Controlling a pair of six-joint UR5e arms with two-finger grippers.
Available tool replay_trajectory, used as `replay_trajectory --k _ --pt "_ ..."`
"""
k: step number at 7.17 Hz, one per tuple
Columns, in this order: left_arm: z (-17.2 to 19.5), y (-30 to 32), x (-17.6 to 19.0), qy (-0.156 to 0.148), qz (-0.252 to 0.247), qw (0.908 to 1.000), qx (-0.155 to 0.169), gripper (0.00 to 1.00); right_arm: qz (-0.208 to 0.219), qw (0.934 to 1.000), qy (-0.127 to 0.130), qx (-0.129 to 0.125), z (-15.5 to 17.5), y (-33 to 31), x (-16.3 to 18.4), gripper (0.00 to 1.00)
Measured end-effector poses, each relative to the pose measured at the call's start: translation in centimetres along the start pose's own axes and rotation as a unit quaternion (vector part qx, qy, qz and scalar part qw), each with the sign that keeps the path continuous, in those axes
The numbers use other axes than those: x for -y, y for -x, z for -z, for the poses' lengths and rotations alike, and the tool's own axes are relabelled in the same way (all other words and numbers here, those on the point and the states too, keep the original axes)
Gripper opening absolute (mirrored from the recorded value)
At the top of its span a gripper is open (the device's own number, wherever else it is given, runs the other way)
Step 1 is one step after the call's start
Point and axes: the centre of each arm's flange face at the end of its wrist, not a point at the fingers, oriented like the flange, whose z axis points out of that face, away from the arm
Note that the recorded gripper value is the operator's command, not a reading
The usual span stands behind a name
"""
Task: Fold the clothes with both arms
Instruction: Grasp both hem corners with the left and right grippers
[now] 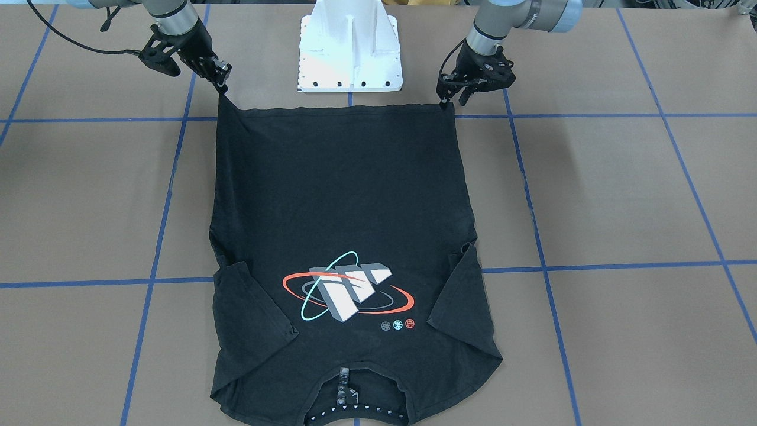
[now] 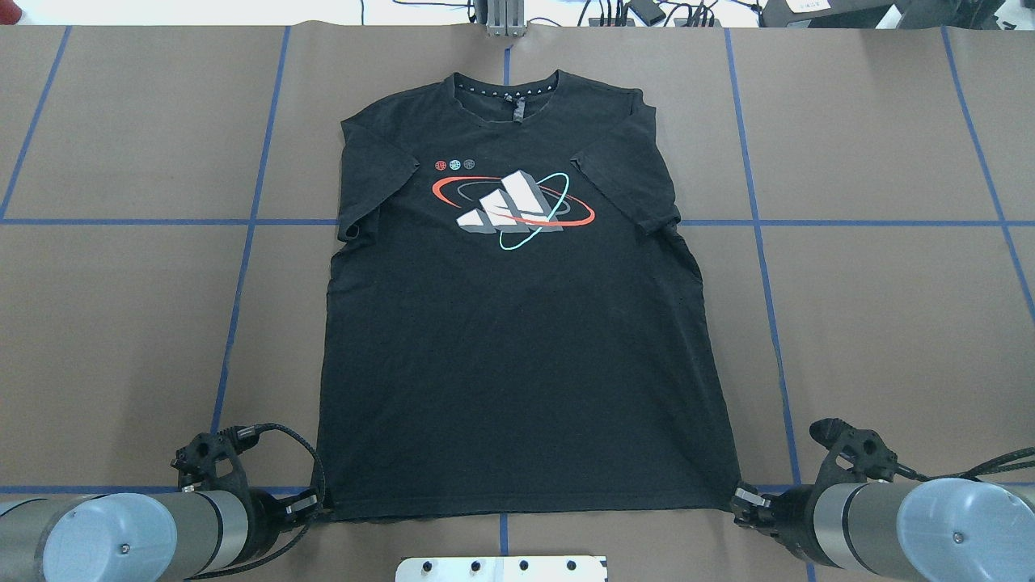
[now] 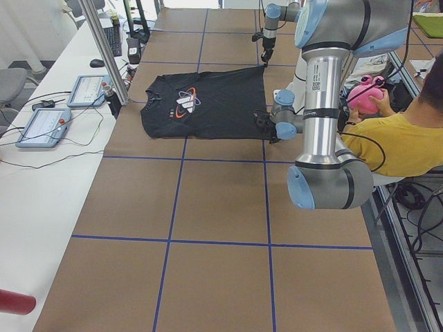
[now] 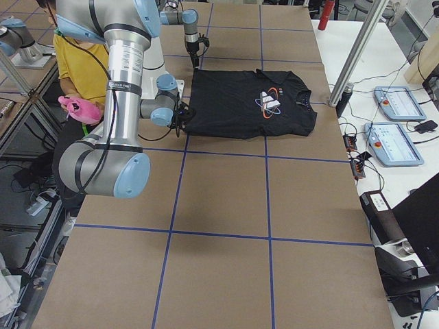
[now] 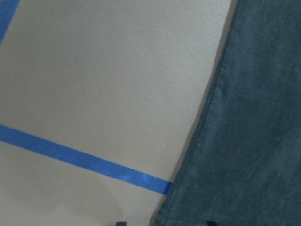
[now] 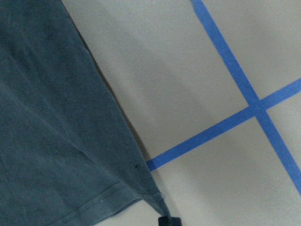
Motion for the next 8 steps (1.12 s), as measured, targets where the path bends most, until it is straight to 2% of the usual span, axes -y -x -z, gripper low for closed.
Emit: replay_trajectory --k 3,4,5,6,8 --pt "0.03 -0.24 -0.13 0.002 0.0 1.0 -0.002 0.51 0.0 1.0 0.0 0.0 0.0 0.0 0.0 0.0" --pt "0.07 -0.28 -0.11 0.002 0.0 1.0 -0.002 0.35 0.0 1.0 0.0 0.0 0.0 0.0 0.0 0.0" --pt "0.12 -0.33 -0.1 0.002 0.0 1.0 -0.003 0.07 0.0 1.0 0.0 0.0 0.02 0.01 0.0 0.0" --pt "0.13 -0.35 -0.1 0.002 0.0 1.0 -0.003 0.0 0.0 1.0 0.0 0.0 0.03 0.02 -0.01 0.0" --pt "0.2 -0.35 -0.03 0.002 0.001 1.0 -0.001 0.0 0.0 1.0 0.0 0.0 0.01 0.0 -0.04 0.0"
